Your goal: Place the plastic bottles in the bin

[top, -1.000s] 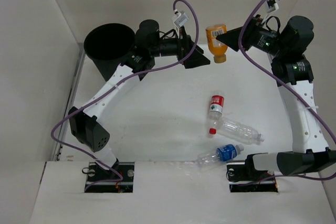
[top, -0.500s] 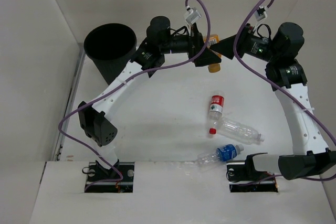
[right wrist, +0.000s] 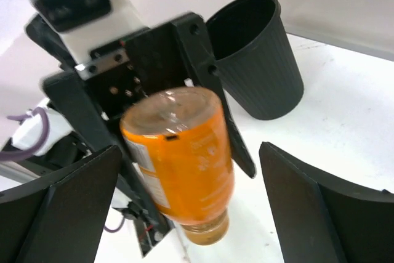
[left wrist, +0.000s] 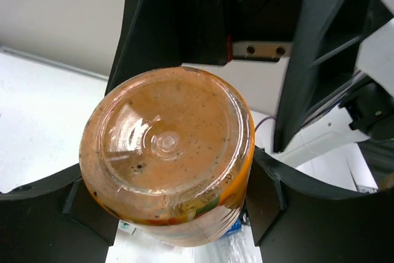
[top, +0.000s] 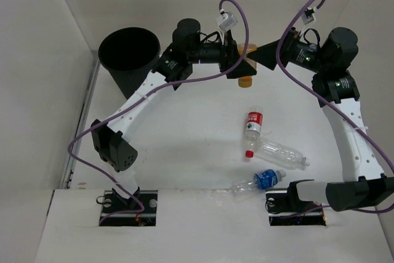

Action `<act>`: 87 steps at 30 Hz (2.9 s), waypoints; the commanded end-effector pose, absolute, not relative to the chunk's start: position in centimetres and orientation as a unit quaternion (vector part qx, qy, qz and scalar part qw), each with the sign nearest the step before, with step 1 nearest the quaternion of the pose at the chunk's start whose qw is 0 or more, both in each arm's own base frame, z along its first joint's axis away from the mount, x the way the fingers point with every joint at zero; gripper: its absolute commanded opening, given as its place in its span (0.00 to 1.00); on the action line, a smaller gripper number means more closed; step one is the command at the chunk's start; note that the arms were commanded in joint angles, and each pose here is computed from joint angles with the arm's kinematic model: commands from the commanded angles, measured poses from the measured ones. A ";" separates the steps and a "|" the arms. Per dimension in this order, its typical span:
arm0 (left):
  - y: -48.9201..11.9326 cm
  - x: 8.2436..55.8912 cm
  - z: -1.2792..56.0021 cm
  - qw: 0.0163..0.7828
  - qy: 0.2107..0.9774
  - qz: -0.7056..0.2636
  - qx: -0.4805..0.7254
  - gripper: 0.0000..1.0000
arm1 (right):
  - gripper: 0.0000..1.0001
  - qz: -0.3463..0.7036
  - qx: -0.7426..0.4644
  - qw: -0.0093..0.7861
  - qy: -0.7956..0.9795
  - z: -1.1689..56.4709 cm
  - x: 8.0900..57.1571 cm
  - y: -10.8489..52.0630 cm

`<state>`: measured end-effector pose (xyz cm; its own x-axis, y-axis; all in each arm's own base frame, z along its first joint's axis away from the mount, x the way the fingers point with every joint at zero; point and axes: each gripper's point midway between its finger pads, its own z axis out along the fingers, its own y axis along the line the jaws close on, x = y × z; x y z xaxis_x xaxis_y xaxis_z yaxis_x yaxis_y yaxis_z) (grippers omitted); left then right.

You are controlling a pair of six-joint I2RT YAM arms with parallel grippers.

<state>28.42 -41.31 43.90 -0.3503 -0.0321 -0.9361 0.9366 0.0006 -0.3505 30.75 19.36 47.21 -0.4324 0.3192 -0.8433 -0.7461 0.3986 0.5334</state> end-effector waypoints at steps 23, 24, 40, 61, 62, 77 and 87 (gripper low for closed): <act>-8.6 40.6 44.8 0.622 0.674 -0.340 0.208 0.05 | 1.00 0.445 -0.088 0.601 0.658 46.3 32.0 10.9; -6.2 41.2 44.5 0.631 0.680 -0.320 0.192 0.05 | 1.00 0.443 -0.087 0.603 0.658 46.2 31.7 10.7; 3.8 47.4 38.3 0.669 0.711 -0.184 0.114 0.92 | 1.00 0.412 -0.086 0.606 0.675 44.3 26.9 10.6; 2.3 29.4 38.7 0.706 0.706 -0.005 0.056 1.00 | 1.00 0.177 0.038 0.365 0.913 17.8 28.8 5.7; 1.8 28.6 38.3 0.704 0.708 -0.016 0.054 1.00 | 1.00 0.182 0.036 0.352 0.917 17.4 29.5 5.9; -0.8 21.3 36.2 0.678 0.729 -0.010 0.100 1.00 | 0.99 0.158 -0.058 0.303 0.938 13.0 38.1 11.6; -1.4 19.0 38.4 0.685 0.719 0.007 0.123 1.00 | 1.00 0.113 -0.034 0.278 0.953 10.8 37.8 9.8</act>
